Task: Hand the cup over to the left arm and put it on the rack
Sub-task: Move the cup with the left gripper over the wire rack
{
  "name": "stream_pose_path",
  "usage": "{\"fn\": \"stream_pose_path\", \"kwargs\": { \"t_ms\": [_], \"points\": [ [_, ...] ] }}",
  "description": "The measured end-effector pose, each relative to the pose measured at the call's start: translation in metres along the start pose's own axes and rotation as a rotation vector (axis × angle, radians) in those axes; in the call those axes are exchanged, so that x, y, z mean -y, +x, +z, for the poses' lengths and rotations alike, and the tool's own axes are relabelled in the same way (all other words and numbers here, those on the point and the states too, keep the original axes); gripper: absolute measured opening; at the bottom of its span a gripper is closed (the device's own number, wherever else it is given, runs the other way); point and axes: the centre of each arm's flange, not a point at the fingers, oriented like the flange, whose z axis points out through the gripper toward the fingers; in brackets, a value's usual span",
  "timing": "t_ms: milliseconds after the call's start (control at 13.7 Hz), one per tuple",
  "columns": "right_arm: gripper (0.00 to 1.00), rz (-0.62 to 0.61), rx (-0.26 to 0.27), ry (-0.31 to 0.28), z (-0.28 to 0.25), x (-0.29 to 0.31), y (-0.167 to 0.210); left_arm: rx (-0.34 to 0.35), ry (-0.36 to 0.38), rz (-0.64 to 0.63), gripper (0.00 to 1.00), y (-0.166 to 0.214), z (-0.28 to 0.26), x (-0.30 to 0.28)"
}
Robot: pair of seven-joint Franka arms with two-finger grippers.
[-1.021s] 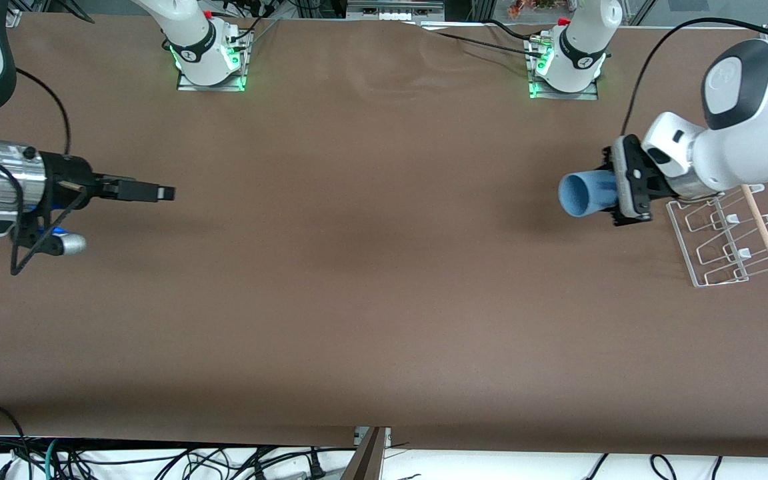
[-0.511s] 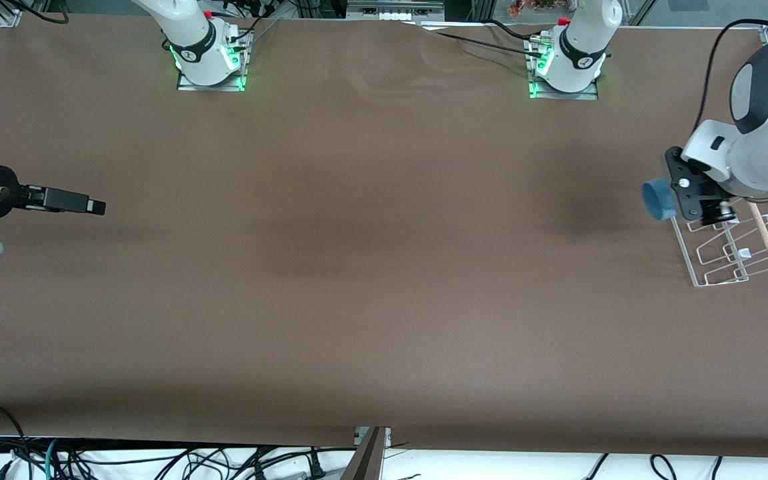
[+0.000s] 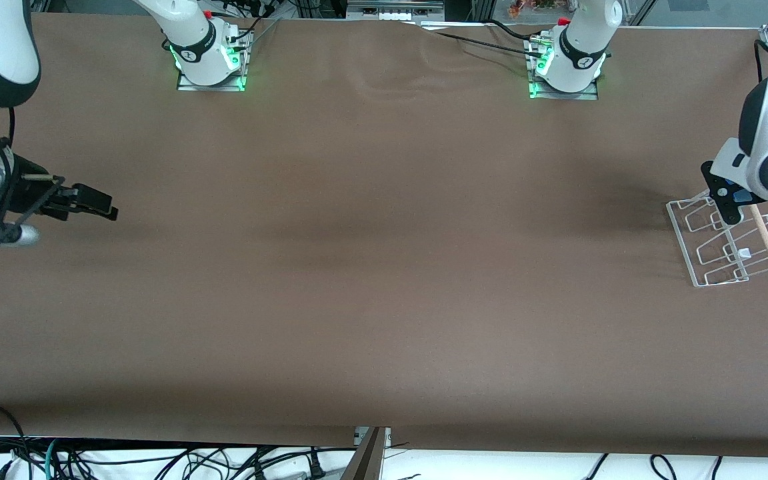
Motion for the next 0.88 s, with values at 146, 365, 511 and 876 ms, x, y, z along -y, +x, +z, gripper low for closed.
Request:
{"fn": "stream_pose_path", "kwargs": {
  "t_ms": [146, 365, 511, 876],
  "points": [
    [0.99, -0.006, -0.021, -0.009, -0.007, -0.003, -0.017, 0.135, 0.045, 0.052, 0.73, 0.007, 0.02, 0.0],
    [0.99, -0.022, -0.033, -0.006, -0.017, 0.002, -0.034, 0.301, 0.117, 0.151, 0.73, 0.027, 0.051, -0.006],
    [0.99, -0.061, -0.034, -0.004, -0.02, 0.023, -0.043, 0.357, 0.17, 0.182, 0.73, 0.043, 0.065, -0.011],
    [0.99, -0.103, 0.005, -0.051, -0.021, 0.037, -0.057, 0.397, 0.236, 0.205, 0.73, 0.066, 0.063, -0.014]
  ]
}}
